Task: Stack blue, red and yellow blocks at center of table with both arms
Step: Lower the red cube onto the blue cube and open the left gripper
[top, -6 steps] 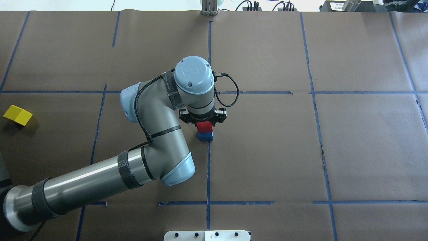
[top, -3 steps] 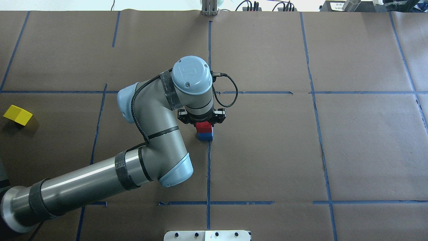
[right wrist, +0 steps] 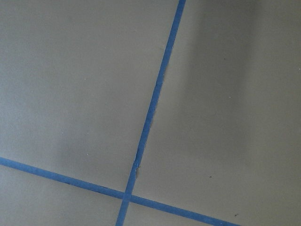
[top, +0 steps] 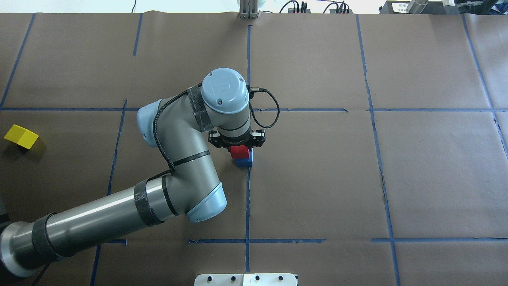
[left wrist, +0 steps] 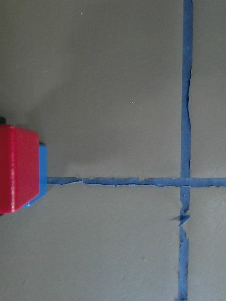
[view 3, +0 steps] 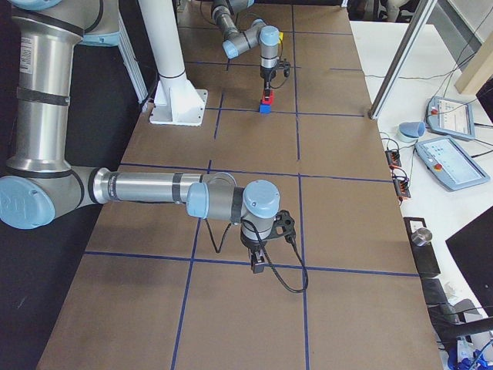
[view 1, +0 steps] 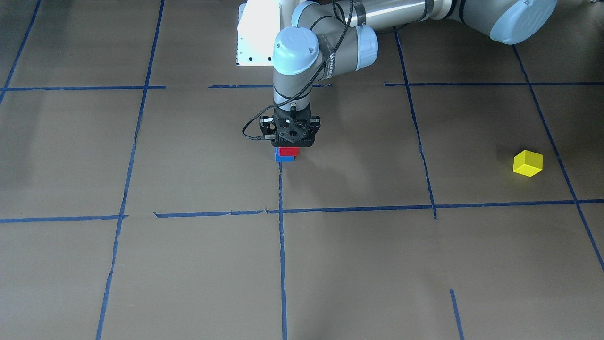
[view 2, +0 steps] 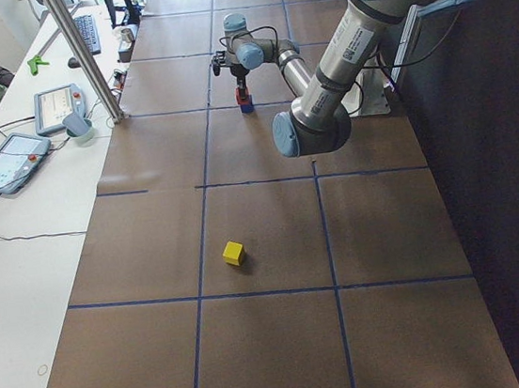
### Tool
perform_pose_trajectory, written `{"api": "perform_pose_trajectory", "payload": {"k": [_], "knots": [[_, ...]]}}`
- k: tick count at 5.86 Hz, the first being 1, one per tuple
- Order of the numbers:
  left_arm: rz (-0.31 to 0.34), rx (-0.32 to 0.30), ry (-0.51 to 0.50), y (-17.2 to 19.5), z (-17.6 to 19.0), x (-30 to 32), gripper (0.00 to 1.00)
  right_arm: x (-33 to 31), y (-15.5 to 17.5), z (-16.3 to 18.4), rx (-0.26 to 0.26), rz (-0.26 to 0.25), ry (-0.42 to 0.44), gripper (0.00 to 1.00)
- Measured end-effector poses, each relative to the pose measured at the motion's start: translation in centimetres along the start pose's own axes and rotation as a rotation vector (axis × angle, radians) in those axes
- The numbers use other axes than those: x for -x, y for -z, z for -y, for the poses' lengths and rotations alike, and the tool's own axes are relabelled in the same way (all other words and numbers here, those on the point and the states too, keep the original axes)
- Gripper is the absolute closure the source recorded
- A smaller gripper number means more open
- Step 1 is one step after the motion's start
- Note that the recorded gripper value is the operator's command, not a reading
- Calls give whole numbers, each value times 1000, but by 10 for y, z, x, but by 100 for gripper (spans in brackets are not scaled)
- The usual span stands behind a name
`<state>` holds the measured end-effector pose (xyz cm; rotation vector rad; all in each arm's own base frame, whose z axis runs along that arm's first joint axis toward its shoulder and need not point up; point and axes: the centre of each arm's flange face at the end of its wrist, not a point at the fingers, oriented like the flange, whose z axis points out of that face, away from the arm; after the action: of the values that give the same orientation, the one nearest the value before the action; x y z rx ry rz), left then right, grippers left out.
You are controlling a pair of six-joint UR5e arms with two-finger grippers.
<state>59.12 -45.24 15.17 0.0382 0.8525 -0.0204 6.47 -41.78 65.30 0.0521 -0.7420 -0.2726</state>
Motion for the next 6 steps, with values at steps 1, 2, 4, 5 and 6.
{"api": "perform_pose_trajectory", "payload": {"k": [1,2,4,5,6], "knots": [[-7,-1,-2,3,-1,-1,66,0,0,0,0,0,0,0],[-12,-2,-4,5,-2,-3,60,-1,-1,0,1,0,-1,0],[-16,2,-12,3,-7,-6,27,-1,-1,0,2,1,-2,0],[-17,1,-14,2,-8,-6,15,-1,-1,0,2,1,-2,0],[-17,0,-16,2,-8,-6,3,-1,-1,0,2,1,-2,0]]}}
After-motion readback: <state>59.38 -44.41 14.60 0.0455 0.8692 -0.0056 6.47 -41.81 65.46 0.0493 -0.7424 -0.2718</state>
